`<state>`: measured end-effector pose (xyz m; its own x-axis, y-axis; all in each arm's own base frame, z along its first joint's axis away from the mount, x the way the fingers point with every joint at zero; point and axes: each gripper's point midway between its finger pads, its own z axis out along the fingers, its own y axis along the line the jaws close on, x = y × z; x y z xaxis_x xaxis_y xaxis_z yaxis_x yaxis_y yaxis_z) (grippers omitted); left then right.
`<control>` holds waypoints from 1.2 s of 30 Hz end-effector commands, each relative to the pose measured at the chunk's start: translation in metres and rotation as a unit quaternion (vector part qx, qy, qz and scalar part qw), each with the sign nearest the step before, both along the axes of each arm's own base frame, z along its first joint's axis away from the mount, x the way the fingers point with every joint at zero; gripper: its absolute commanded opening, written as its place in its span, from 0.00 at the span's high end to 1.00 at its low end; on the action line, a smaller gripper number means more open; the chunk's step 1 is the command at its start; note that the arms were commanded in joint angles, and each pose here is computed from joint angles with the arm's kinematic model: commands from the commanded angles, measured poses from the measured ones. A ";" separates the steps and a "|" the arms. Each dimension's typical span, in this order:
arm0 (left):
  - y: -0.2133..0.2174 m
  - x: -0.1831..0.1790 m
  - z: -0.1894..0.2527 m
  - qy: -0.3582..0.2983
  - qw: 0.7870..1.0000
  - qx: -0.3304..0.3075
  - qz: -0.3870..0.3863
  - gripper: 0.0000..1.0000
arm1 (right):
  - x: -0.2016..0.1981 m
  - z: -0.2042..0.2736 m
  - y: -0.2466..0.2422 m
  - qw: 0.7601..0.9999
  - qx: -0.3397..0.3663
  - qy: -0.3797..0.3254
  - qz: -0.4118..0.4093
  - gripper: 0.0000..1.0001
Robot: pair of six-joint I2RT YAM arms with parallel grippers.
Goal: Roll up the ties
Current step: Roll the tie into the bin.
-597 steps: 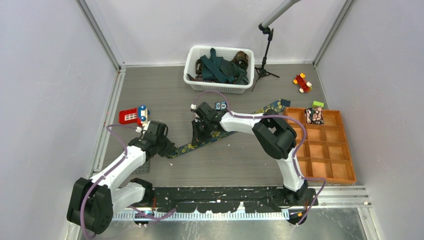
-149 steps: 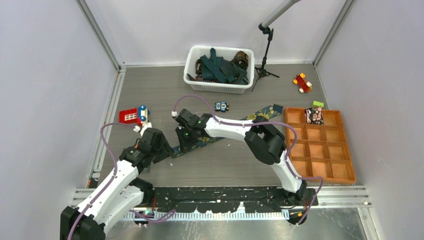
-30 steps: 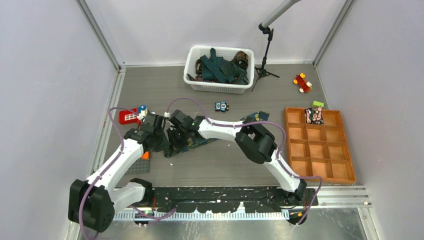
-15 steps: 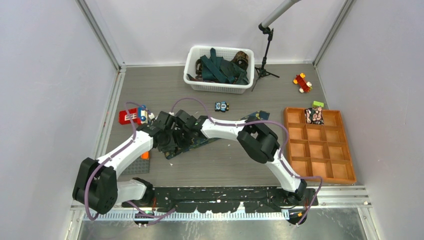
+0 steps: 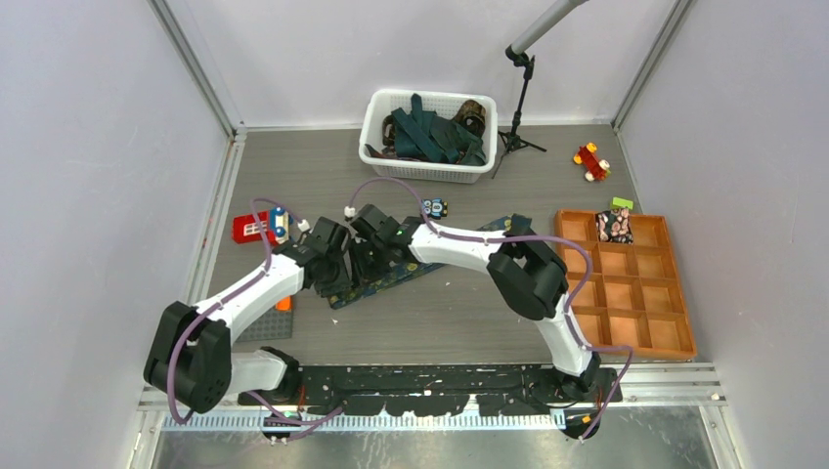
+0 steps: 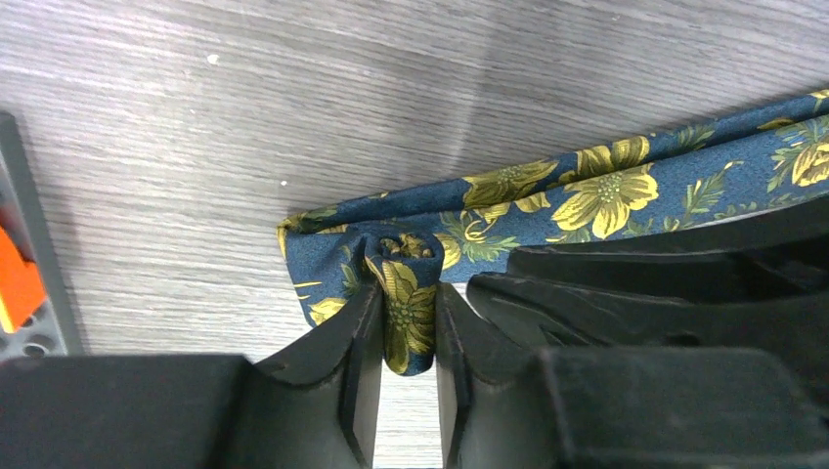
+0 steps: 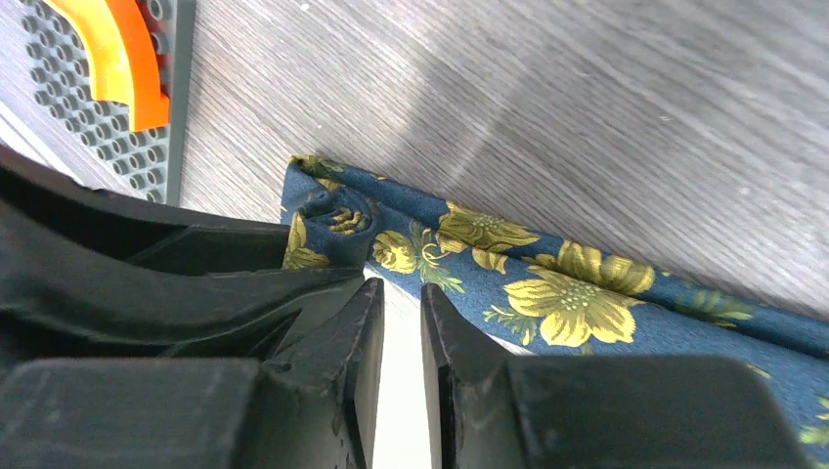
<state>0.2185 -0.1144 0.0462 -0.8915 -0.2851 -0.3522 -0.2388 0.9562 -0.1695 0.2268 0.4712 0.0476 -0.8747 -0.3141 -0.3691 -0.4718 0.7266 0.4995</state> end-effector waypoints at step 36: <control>-0.021 0.010 0.043 -0.057 0.997 -0.048 -0.011 0.60 | 0.006 0.072 0.002 0.996 0.082 -0.021 0.029 0.59</control>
